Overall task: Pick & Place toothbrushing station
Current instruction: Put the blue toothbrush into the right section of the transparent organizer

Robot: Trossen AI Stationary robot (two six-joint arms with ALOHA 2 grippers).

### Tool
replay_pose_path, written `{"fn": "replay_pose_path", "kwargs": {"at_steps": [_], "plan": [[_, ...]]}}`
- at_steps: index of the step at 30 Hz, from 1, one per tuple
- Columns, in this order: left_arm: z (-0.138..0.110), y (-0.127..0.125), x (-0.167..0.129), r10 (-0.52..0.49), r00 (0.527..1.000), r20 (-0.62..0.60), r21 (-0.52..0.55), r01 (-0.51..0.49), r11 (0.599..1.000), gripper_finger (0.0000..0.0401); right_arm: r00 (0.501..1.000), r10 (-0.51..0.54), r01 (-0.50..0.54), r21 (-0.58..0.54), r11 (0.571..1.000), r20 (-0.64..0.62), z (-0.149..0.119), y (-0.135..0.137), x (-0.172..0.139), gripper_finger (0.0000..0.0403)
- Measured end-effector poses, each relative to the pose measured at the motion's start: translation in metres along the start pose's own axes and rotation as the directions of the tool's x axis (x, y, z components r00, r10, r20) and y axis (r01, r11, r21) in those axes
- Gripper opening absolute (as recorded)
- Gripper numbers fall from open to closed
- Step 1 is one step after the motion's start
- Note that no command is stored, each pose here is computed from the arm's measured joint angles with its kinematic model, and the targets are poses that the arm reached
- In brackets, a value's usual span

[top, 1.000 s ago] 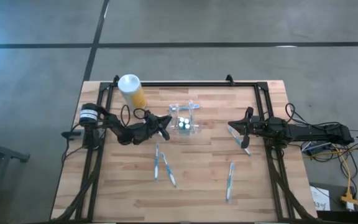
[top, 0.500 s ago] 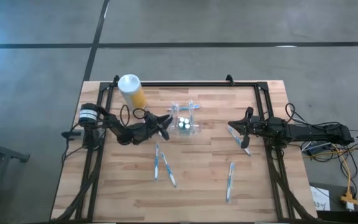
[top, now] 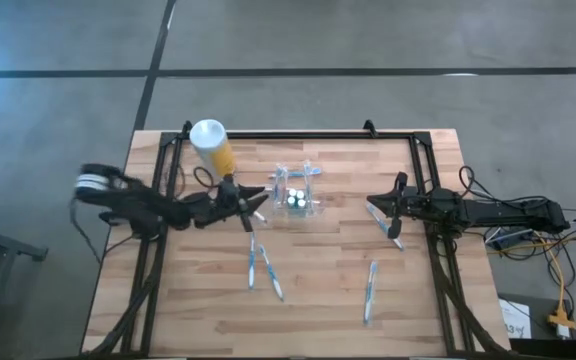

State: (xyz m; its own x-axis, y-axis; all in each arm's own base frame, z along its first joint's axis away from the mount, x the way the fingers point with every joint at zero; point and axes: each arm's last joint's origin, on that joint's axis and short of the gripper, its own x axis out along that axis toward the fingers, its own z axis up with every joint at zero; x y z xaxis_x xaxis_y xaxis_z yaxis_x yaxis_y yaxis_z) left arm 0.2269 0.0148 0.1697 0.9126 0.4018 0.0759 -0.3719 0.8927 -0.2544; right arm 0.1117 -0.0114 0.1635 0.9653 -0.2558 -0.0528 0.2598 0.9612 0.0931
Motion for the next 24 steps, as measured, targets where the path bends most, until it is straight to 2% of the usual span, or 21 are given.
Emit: {"fn": "replay_pose_path", "kwargs": {"at_steps": [6, 13, 15, 18, 21, 24], "plan": [[0.039, -0.002, -0.023, -0.07, 0.989, -0.127, 0.088, 0.081, 0.993, 0.0109, 1.0, 0.001, -0.001, 0.005, 1.0, 0.0, 0.0, 0.0, 0.0, 0.0011], [0.084, 0.0, -0.058, -0.07, 0.964, -0.256, 0.119, 0.103, 0.988, 0.0033, 1.0, 0.0, 0.0, 0.008, 1.0, 0.0, 0.0, 0.0, 0.0, 0.0011], [0.087, 0.003, -0.067, -0.066, 0.954, -0.294, 0.126, 0.107, 0.986, 0.001, 1.0, 0.0, 0.0, 0.008, 1.0, 0.0, 0.0, 0.0, 0.0, 0.0011], [0.088, 0.006, -0.078, -0.087, 0.938, -0.337, 0.124, 0.136, 0.983, 0.0008, 1.0, 0.0, 0.0, 0.007, 1.0, -0.001, 0.0, 0.0, 0.0, 0.0011], [0.085, 0.009, -0.087, -0.138, 0.907, -0.398, 0.112, 0.197, 0.974, 0.0008, 1.0, 0.0, 0.0, 0.006, 1.0, -0.006, -0.001, 0.0, 0.0, 0.0011], [0.075, 0.01, -0.091, -0.232, 0.865, -0.445, 0.065, 0.289, 0.955, 0.0004, 1.0, 0.0, 0.0, 0.006, 1.0, -0.007, -0.001, 0.0, 0.001, 0.0011]]}}
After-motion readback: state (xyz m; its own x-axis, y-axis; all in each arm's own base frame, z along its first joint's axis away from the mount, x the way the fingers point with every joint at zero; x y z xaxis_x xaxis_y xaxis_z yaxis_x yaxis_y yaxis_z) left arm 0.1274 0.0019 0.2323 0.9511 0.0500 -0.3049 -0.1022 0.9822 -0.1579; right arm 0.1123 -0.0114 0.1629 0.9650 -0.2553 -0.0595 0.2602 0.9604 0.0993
